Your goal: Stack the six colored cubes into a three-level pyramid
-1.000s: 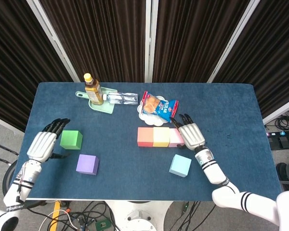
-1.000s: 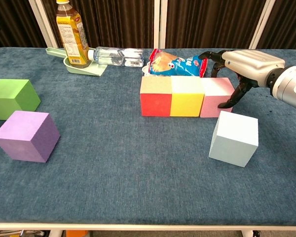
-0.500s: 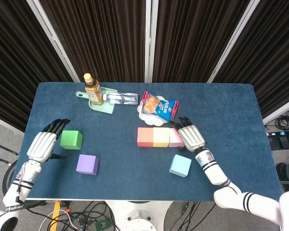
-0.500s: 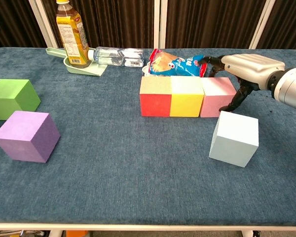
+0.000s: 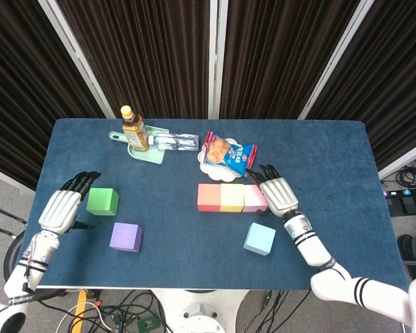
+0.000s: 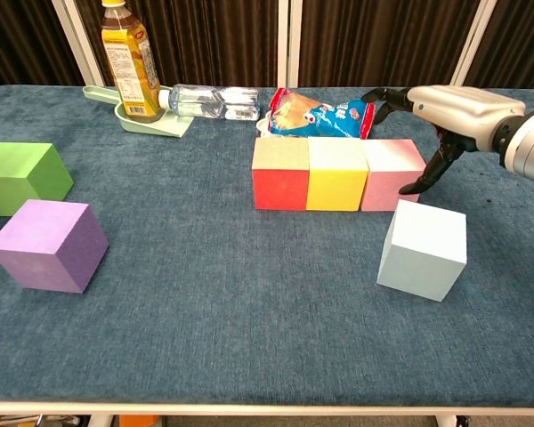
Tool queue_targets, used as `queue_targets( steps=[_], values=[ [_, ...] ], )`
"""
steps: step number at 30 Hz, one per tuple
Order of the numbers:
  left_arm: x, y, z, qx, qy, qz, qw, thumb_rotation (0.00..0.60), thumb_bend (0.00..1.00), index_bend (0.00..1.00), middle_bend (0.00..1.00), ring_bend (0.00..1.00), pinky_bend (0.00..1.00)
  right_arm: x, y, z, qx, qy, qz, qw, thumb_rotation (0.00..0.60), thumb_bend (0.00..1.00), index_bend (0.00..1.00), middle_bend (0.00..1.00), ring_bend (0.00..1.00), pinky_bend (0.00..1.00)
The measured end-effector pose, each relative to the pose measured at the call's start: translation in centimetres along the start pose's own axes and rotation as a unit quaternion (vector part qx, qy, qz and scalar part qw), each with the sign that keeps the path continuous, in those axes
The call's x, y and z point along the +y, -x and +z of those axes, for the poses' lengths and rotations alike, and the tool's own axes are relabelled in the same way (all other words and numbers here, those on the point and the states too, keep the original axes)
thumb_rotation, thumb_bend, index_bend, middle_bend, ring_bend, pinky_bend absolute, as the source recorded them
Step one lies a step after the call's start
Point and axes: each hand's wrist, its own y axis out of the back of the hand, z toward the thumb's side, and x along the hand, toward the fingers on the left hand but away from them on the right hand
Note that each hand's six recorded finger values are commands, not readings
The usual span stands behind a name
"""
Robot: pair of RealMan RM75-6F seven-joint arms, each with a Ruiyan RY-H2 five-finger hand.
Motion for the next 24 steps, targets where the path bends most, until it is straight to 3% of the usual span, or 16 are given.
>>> queue_targets(
  steps=[11,24],
  values=[
    [-0.01,0.09,0.03,0.001,-0.001,-0.003,1.0000,0.600,0.00,0.06,0.07,0.03,0.16,-0.24,0.33,0.10,-0.002,-0.001,-0.004,1.0000,0.600,0.04,0.00,0.44,0.00,0.00],
    [-0.03,0.15,0.02,0.000,-0.001,-0.006,1.0000,0.600,0.00,0.06,0.07,0.03,0.16,-0.24,0.14,-0.35,-0.012,0.015,-0.011,0.9998,0.600,0.05,0.00,0.47,0.00,0.00]
  ],
)
